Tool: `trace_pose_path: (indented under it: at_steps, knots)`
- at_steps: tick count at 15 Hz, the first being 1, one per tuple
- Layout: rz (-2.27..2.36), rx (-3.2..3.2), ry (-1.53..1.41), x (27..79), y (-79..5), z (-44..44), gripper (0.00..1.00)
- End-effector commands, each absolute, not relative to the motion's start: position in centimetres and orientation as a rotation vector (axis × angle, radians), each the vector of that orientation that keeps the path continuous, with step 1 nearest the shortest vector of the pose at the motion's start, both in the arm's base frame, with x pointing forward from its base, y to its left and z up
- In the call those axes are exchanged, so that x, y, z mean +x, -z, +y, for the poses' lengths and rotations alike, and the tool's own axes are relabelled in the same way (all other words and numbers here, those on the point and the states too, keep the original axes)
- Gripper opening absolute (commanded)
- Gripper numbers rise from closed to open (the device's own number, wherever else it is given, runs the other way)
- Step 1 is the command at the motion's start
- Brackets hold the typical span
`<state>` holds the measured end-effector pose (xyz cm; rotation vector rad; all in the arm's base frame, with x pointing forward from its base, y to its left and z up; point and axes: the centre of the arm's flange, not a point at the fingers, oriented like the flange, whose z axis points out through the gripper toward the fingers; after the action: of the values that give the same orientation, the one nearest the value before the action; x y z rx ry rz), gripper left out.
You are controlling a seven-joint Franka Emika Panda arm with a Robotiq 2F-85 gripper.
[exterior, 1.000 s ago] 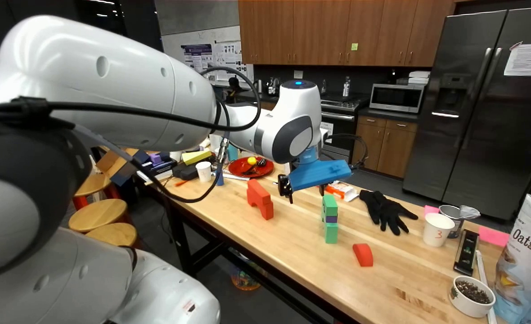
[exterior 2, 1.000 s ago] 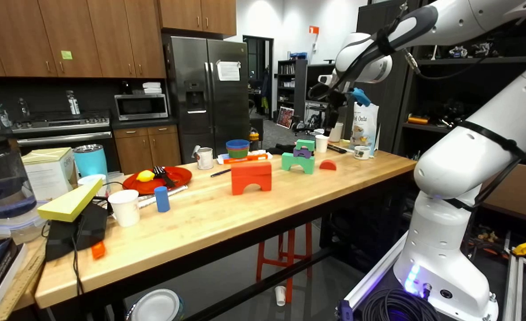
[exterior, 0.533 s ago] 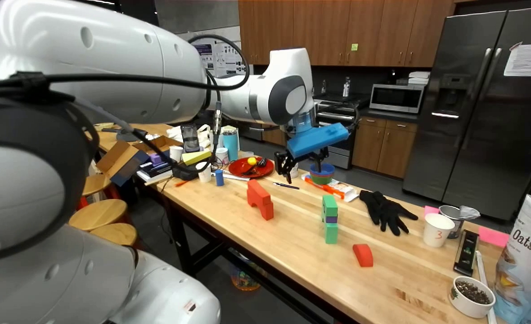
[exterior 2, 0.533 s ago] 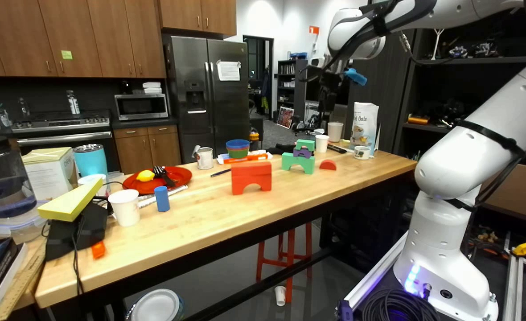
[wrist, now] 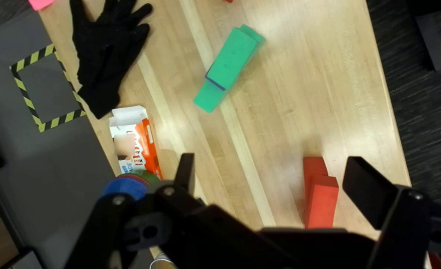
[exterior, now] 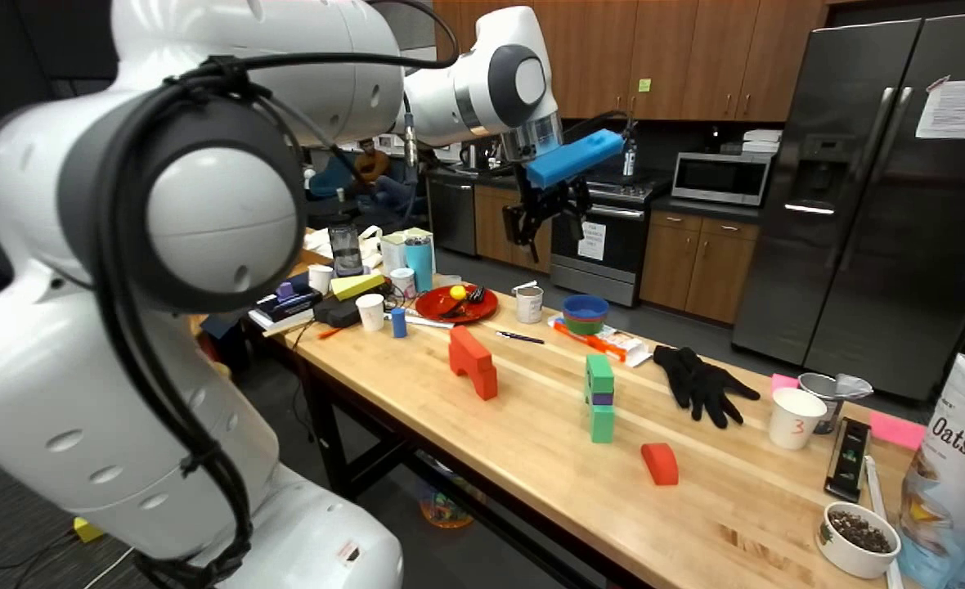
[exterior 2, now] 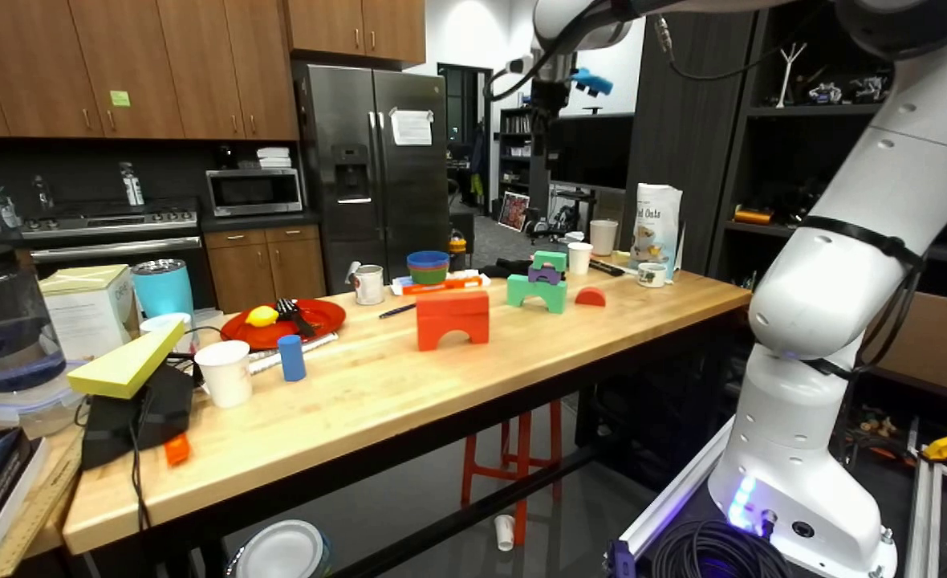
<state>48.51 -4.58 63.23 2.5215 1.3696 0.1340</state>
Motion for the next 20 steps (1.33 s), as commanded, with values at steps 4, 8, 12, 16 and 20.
trace_pose_path:
  at_steps: [4,8,12,16,20]
  knots:
    - [1.52,2.443,0.041,58.8,-69.8,0.4,1.0]
    - [1.683,2.382,0.174,60.1,-72.3,4.2,1.0]
    - [1.817,2.272,0.27,58.9,-74.6,6.3,1.0]
    - [1.85,2.166,0.31,58.8,-77.3,5.9,1.0]
    - [1.763,2.161,0.174,58.8,-82.4,3.0,1.0]
